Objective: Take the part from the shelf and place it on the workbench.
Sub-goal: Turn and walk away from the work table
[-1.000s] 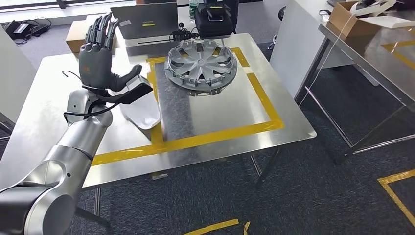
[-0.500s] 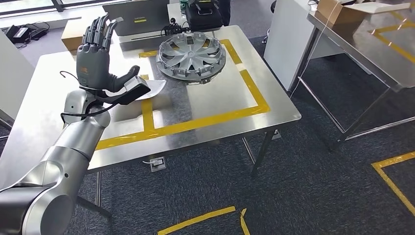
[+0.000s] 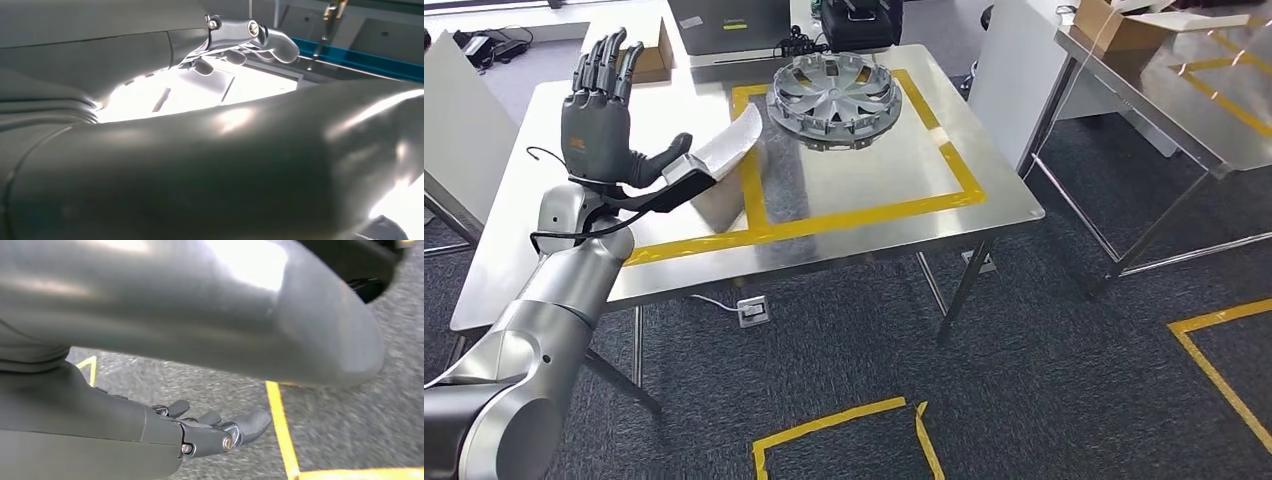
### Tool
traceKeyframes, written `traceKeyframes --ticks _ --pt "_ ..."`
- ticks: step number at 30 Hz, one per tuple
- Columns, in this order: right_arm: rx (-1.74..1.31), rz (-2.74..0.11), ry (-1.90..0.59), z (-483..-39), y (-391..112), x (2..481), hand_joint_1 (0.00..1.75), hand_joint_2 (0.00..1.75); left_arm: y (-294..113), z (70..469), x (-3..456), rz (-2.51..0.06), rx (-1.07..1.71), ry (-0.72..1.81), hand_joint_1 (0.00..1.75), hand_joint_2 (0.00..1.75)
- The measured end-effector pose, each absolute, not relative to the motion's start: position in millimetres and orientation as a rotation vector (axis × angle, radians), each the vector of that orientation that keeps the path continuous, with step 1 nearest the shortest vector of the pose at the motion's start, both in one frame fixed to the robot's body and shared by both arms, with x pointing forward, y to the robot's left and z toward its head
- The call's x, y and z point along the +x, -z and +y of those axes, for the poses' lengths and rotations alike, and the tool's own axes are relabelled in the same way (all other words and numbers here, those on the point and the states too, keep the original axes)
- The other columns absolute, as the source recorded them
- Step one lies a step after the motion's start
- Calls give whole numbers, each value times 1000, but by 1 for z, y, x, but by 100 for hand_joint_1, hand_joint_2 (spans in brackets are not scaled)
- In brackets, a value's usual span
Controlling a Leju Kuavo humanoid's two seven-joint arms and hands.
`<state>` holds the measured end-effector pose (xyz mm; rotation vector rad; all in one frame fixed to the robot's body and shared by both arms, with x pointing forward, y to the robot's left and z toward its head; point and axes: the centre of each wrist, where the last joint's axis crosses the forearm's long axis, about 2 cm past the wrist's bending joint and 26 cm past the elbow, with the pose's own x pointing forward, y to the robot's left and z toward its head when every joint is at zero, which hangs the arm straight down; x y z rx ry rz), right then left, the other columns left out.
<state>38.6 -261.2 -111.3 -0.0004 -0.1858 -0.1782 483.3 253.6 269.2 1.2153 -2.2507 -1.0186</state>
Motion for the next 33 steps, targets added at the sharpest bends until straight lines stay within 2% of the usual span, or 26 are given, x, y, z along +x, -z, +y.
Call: traceKeyframes --ticks 19,33 --pt "10 -188 166 -266 111 40 0 0 -260 283 481 -2197 1270 1063 0 0" --pt "7 -184 173 -267 112 37 0 0 -262 284 482 -2182 1282 1060 0 0"
